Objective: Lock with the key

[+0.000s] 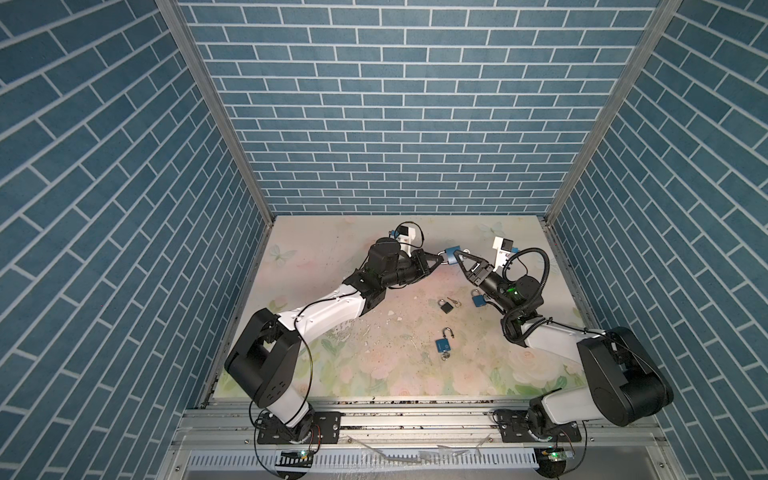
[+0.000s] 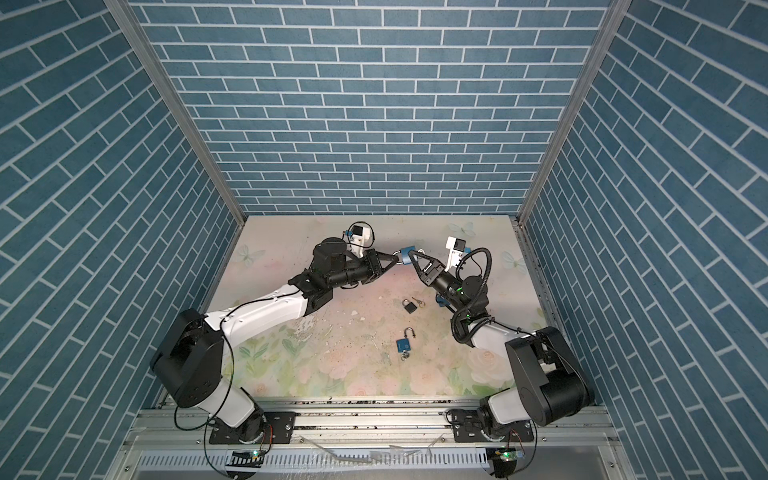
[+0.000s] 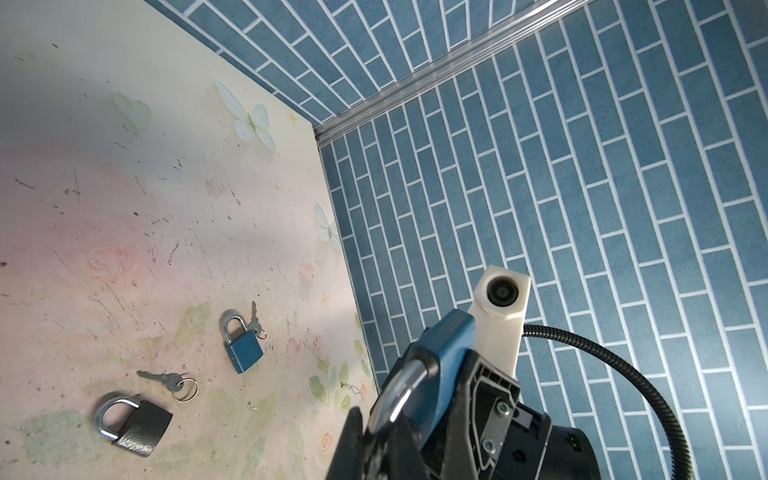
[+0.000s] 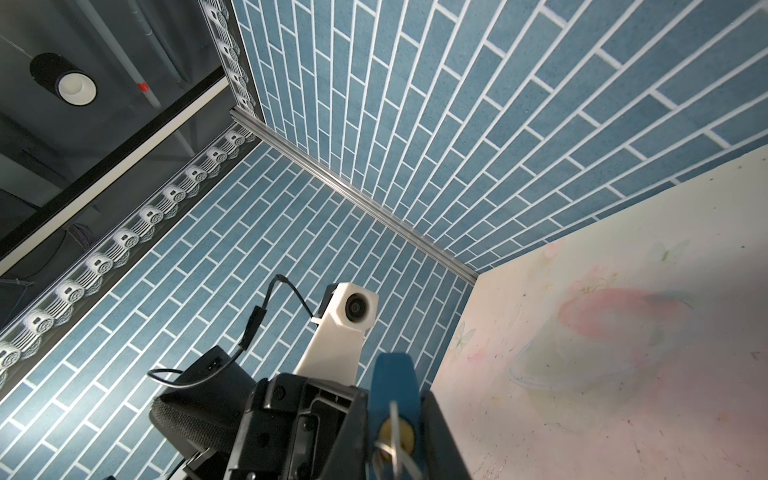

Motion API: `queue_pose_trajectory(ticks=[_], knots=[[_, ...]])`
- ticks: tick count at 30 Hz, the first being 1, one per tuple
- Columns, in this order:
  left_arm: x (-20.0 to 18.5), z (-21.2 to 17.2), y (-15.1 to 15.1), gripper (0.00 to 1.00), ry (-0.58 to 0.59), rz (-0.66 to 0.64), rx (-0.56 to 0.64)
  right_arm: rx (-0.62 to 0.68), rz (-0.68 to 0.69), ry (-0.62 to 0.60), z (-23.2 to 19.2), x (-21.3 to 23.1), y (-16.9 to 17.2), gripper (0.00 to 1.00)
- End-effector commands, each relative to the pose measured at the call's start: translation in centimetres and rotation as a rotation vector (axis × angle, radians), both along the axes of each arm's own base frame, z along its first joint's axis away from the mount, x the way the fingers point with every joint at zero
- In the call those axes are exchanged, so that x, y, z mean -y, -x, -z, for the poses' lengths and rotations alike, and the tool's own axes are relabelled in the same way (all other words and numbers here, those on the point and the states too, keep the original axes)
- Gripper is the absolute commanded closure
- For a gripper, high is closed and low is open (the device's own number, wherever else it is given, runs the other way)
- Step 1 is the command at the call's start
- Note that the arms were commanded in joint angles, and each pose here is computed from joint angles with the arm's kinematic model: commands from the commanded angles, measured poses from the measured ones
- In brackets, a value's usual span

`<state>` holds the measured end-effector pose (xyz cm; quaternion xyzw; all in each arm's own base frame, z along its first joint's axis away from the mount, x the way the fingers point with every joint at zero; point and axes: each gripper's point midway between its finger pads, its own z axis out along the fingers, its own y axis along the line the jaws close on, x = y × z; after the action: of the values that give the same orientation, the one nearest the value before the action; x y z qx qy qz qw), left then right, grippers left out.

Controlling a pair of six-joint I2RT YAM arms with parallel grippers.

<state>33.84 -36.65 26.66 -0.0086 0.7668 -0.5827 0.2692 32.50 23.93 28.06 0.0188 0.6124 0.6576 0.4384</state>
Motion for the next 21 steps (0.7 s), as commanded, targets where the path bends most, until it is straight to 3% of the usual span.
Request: queue_pose_trajectory(ticks=[1, 4, 10, 17, 21], knots=[[2.0, -5.1, 4.1, 1.00, 0.088, 0.198, 0.180, 0.036, -0.443, 0.057, 0.3, -6.0, 8.5, 1.00], [1.0, -5.2, 4.4, 1.00, 0.063, 0.208, 0.189, 0.038, -0.422, 0.057, 0.3, -5.8, 8.2, 1.00], [-0.4, -4.9, 4.4, 1.00, 0.033, 0.226, 0.180, 0.055, -0.387, 0.045, -0.4, -5.4, 7.4, 0.88], [-1.3, -5.0, 4.5, 1.00, -0.002, 0.243, 0.187, 0.063, -0.365, 0.035, -0.9, -5.1, 6.6, 0.67], [-2.0, -4.9, 4.2, 1.00, -0.022, 0.244, 0.178, 0.059, -0.342, 0.030, -0.9, -4.7, 6.2, 0.64]])
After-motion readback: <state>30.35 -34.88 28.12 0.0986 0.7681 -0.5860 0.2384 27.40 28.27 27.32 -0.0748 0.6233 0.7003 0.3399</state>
